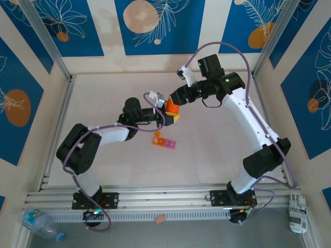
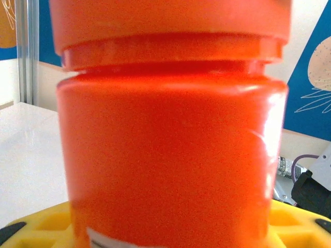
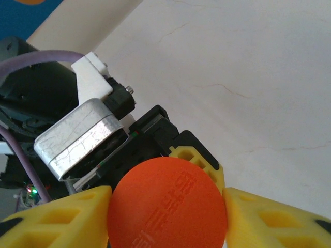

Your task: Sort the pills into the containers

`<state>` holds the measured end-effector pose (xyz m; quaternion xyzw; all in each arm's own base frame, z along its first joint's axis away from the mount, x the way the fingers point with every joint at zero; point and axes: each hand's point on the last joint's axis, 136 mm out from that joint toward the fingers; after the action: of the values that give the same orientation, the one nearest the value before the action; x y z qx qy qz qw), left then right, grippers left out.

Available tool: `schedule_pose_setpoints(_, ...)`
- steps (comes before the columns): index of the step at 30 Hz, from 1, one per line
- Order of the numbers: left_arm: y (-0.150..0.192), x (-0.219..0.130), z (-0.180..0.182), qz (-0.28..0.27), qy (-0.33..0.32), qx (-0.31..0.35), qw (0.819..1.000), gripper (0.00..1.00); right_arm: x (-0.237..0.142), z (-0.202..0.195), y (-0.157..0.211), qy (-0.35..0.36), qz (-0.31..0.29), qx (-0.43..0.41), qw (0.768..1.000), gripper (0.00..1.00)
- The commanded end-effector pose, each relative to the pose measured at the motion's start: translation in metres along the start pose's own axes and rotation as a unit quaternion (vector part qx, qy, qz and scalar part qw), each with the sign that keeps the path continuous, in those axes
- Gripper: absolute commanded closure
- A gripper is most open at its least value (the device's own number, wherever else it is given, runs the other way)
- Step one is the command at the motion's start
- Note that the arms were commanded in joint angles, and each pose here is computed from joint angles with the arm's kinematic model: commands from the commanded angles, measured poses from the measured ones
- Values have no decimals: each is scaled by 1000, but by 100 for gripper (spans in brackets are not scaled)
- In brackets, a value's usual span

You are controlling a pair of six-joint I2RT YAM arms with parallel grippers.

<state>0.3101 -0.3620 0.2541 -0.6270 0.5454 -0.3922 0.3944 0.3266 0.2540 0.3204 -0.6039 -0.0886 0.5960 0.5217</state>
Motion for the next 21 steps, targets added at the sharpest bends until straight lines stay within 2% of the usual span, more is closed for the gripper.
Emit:
schedule_pose_setpoints(1,-24,0,-11,-18,19,30,999,100,10,6,13,-27,20,17,999,54)
schedule_pose_setpoints(8,-33,-1,-5,-32,-8,43,999,100,26,7,33,-6,36,50,998,59)
schedule_pose_setpoints(13,-46,-8,2,-61,-63,80,993,100,46,-4,54,73,32,128,989,60)
schedule_pose_setpoints(16,-49,-7,3,-69,-75,92,991,100,57,-4,64,123,23,167,978,60)
schedule_pose_setpoints(21,-46,-5,5,-64,-78,94,990,100,70,3,66,138,30,187,972,59)
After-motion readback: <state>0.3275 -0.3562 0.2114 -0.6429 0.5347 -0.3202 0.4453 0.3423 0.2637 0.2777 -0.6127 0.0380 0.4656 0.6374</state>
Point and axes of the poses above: each hand's point on the last joint's axis, 136 mm out from that joint toward the fingers, its own x axis out along the fingers, its own z axis along the line the jaws close on, y = z × x, and after that the axes turned 9 degrees about -x, right-handed
